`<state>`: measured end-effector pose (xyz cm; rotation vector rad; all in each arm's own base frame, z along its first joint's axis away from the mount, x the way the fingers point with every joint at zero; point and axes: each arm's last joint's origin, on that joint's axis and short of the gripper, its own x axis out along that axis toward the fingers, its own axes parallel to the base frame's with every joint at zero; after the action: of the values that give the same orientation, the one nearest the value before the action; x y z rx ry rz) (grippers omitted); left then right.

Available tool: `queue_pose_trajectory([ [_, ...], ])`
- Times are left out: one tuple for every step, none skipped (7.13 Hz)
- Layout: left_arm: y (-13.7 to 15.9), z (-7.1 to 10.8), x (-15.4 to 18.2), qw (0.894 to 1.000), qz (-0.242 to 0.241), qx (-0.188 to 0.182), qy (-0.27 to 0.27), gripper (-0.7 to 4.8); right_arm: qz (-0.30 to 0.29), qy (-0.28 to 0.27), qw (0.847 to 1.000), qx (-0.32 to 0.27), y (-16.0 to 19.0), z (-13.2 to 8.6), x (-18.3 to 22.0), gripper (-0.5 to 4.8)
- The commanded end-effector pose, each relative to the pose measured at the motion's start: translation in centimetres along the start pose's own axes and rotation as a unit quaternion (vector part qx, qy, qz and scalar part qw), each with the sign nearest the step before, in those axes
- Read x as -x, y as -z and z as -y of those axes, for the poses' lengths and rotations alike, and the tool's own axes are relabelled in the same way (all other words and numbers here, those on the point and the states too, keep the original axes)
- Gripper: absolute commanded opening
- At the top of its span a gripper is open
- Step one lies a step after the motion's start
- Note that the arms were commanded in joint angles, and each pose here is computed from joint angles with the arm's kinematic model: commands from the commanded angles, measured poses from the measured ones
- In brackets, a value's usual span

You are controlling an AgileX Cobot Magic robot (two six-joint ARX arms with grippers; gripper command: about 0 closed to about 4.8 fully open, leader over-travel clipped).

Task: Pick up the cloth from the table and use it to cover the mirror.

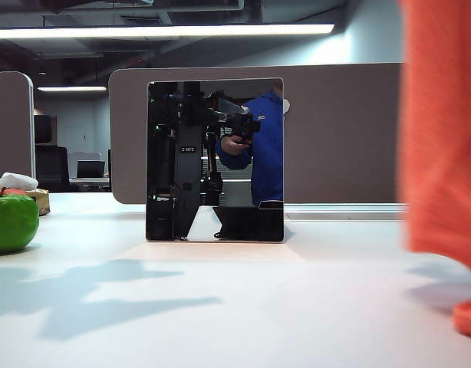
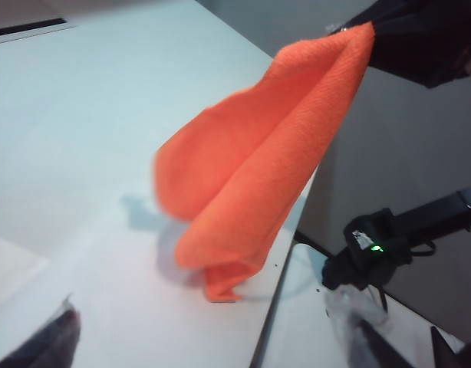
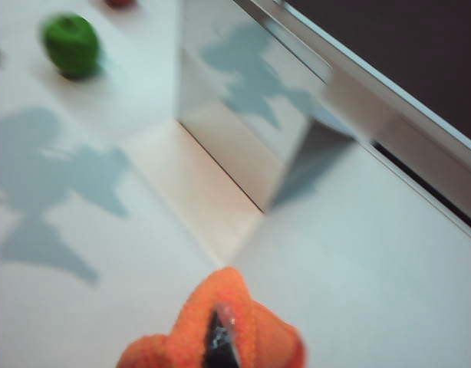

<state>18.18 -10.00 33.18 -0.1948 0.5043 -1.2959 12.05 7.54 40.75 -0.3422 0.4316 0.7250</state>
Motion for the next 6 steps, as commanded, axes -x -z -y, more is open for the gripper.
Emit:
queue_pose_trajectory([
  [-0.3,0.5,0.0,0.996,0.005,-0.053,0.077,4.79,0.184,-0.054,0.981,0.008,-3.3,0.2,0.9,-0.06],
  [-0.3,0.6,0.0,0.994,0.004,-0.06,0.093,4.79,0.207,-0.05,0.977,-0.004,-3.8,0.3,0.9,-0.06],
  [-0.2,0.7,0.0,0.989,0.003,-0.075,0.131,4.79,0.234,-0.047,0.971,-0.008,-4.5,0.5,0.5,-0.06],
  [-0.1,0.5,-0.2,0.985,-0.001,-0.069,0.161,4.5,0.241,-0.052,0.969,-0.007,-4.7,0.6,0.4,-0.06],
  [0.0,0.3,-0.4,0.979,-0.005,-0.061,0.192,4.34,0.248,-0.066,0.967,-0.005,-4.8,0.5,0.4,-0.06],
  [0.3,-0.5,-1.1,0.961,-0.014,-0.036,0.274,4.34,0.276,-0.116,0.954,-0.006,-5.0,0.1,1.5,-0.06],
])
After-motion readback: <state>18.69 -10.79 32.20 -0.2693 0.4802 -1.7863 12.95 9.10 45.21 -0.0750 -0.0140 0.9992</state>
